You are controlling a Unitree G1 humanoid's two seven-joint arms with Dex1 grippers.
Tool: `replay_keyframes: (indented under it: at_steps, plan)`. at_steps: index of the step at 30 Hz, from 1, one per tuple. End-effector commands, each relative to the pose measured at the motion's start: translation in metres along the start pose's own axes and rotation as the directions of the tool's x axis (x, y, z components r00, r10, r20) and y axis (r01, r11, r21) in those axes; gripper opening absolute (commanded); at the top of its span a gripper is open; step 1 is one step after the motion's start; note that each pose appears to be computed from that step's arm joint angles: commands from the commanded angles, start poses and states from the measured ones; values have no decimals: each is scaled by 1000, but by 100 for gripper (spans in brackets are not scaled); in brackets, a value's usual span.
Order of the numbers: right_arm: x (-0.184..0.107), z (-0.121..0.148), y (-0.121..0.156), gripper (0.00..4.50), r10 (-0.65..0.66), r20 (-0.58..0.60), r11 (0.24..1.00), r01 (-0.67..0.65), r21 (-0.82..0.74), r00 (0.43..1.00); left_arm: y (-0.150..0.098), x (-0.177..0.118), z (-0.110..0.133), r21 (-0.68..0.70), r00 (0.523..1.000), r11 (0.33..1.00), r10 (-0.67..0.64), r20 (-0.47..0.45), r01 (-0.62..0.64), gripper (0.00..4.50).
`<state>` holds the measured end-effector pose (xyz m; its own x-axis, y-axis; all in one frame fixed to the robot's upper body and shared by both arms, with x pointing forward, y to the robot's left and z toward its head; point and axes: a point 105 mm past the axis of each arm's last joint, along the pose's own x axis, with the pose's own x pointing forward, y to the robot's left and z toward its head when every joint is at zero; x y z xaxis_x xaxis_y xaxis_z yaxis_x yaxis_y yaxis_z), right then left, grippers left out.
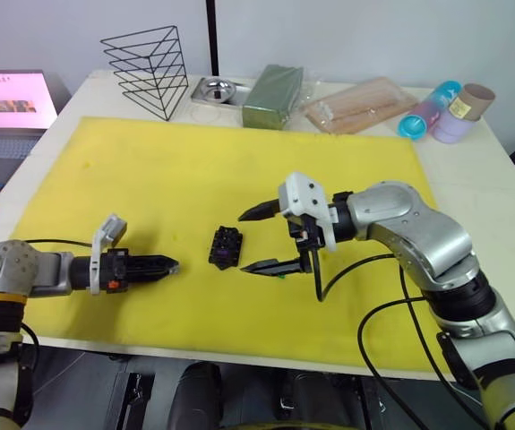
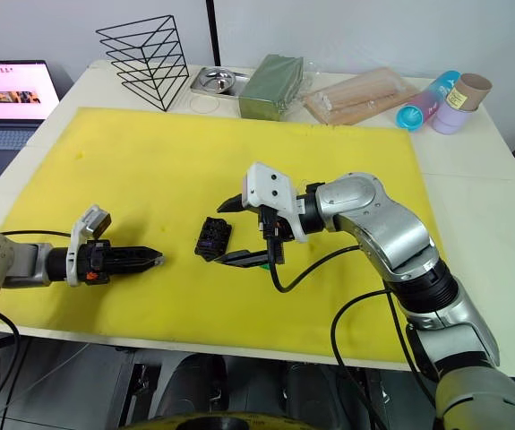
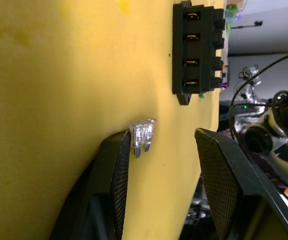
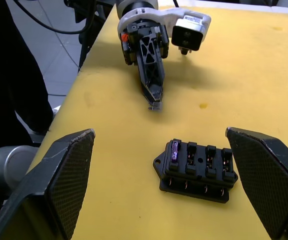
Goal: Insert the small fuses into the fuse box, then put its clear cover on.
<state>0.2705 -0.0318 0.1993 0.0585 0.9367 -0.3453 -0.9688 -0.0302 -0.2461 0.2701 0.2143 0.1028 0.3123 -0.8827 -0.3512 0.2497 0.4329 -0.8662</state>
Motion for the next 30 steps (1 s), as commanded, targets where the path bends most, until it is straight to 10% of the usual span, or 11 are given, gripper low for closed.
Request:
replay_keyframes:
  at_steps: [1, 7, 14, 19, 25, 30]
  plan:
    - [-3, 9, 0, 450, -5, 16, 999, 6, -41, 1000, 16, 2, -13, -28, 997, 997, 70, -43, -71, 179]
    - [-3, 8, 0, 450, -9, 13, 999, 9, -43, 1000, 38, -2, -27, -19, 985, 987, 160, -57, -162, 3]
    - [-4, 6, -2, 450, -9, 9, 999, 10, -45, 1000, 17, -9, -16, -21, 998, 998, 59, 33, -58, 3]
    - [-10, 8, -3, 450, -4, 19, 1000, 4, -5, 1000, -32, -12, -13, 257, 996, 964, -77, 52, 61, 3]
    - [-14, 17, -2, 450, -3, 63, 999, 0, 46, 998, -88, 1, -8, 735, 984, 677, -158, 83, 46, 3]
    - [-7, 10, 2, 333, -19, 40, 1000, 19, 6, 999, -104, 20, -9, 940, 984, 340, -172, 53, 9, 0]
